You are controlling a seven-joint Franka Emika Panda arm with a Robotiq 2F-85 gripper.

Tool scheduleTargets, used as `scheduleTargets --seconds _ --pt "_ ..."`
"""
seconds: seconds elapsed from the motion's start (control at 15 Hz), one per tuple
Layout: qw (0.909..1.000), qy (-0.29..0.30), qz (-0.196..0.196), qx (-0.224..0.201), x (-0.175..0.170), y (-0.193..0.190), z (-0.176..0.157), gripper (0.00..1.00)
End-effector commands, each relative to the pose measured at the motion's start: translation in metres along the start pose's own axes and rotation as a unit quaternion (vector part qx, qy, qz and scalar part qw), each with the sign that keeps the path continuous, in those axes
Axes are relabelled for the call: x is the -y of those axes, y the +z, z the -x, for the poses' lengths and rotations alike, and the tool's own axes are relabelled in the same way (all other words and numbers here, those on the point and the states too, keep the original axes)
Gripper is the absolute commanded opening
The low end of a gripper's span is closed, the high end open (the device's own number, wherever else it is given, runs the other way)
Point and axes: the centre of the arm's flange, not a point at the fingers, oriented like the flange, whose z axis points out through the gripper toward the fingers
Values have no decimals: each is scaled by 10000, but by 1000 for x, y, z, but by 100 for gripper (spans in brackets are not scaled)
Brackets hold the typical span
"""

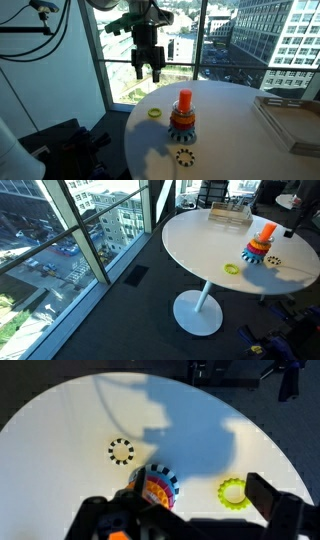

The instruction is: Remove the clear ring from the rings stacking stand and put it on the table close to the green ring

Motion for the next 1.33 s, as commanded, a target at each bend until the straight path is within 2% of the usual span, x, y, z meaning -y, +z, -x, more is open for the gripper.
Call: scheduleTargets --seconds 0.0,0.2,0.47,0.93,1.27 --pt "9989 308 -176 -291 -8 -13 -22 100" --pt "9949 761 -335 -580 -15 -13 -29 100" --pt "9826 1487 -633 -916 -31 -7 -32 100" --pt "9606 2477 -878 -904 -67 23 -27 100" --pt "9485 2832 -898 -1095 -75 45 -30 100"
